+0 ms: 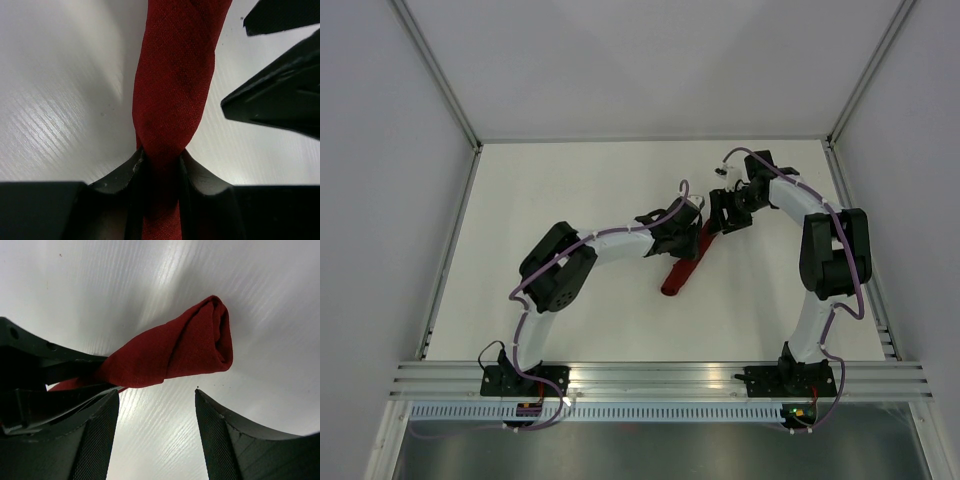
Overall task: Fold the napkin, place the utensils inside, and roll it up
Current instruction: Roll the napkin at the center of the board.
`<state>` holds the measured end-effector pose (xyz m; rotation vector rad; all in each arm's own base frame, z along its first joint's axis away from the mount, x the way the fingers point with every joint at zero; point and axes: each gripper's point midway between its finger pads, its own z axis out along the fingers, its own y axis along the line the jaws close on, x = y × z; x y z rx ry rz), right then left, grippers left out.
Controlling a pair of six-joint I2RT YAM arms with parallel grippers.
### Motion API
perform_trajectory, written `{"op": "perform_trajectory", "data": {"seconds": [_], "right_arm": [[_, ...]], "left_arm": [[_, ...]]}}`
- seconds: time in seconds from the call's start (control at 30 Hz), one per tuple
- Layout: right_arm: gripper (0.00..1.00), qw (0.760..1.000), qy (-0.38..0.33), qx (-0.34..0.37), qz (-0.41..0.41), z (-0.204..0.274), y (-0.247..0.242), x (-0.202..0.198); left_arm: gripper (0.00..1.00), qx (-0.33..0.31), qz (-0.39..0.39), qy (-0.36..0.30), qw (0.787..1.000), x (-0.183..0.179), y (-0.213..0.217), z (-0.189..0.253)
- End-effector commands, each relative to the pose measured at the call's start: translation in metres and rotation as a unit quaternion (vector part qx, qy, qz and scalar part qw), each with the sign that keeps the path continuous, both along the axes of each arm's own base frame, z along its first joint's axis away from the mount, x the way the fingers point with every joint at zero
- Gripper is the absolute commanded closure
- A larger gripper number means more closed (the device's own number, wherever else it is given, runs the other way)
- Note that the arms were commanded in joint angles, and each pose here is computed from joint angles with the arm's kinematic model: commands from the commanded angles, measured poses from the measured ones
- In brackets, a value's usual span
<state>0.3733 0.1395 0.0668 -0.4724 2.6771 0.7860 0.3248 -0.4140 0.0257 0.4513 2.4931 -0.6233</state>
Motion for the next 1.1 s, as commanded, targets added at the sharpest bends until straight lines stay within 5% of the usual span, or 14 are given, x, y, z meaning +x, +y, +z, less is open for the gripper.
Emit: {"op": "perform_trajectory", "data": {"seconds": [0.0,0.53,1.07], "right_arm": [[0.32,0.998,0.026,-0.022,-0.050,-0.009,0.001,-0.004],[0.32,0.994,0.029,-0.049,-0.098,-0.030,0.010,0.008],[0.48,0.990,-0.002,-0.089,-0.110,-0.042,0.003,0.039]], "left_arm": [[0.67,0.049,0.049,0.046,0.997,-0.018,0.016,-0.043],[0.62,0.015,0.090,0.046,0.995,-0.020,-0.003,-0.037],[0.52,-0.041,0.071,0.042,0.996,-0.019,-0.024,-0.018]]}}
